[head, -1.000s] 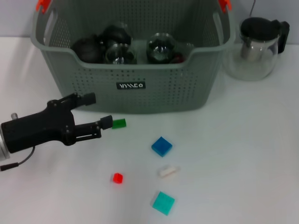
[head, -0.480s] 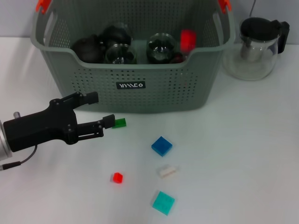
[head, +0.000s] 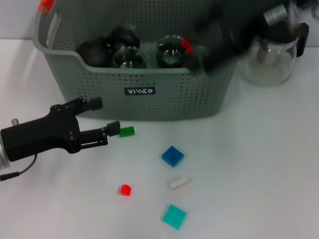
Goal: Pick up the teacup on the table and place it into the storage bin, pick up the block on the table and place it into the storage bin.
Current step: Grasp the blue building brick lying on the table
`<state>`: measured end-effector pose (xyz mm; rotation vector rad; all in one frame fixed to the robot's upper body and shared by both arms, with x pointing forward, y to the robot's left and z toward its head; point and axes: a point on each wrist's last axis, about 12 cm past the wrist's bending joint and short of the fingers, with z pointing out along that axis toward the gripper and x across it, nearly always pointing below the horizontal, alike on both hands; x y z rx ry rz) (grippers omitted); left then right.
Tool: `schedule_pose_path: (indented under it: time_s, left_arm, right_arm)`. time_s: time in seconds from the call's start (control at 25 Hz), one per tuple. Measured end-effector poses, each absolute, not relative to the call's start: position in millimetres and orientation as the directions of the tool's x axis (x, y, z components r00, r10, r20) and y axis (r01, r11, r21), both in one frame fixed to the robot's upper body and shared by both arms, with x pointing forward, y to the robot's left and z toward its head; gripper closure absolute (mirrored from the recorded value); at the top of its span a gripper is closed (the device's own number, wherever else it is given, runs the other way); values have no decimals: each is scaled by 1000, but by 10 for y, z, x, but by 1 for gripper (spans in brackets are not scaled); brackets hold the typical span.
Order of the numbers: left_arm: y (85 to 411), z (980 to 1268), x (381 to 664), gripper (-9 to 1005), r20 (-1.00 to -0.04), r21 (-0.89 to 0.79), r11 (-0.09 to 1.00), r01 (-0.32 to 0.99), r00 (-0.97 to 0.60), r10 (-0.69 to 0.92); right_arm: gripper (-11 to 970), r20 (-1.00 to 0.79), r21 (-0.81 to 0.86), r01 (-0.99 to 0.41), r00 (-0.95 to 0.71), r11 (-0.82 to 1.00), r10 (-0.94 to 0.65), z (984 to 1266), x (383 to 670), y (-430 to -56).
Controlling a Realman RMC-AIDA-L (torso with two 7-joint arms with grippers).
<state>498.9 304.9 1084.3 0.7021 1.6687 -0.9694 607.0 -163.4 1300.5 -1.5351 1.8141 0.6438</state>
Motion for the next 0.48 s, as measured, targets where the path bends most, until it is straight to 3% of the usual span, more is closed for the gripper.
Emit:
schedule_pose_path:
  time_s: [0.2, 0.48]
  left_arm:
    - [3065, 10847, 4990, 77, -957, -253, 506, 824, -290, -7]
    - [3077, 10856, 5008, 78, -958, -249, 511, 822, -288, -4]
  right_arm:
    - [23, -635, 98, -993, -113, 65, -765, 12644, 5845, -1648]
    - [11, -428, 224, -972, -169, 77, -888, 12031, 5732, -1259]
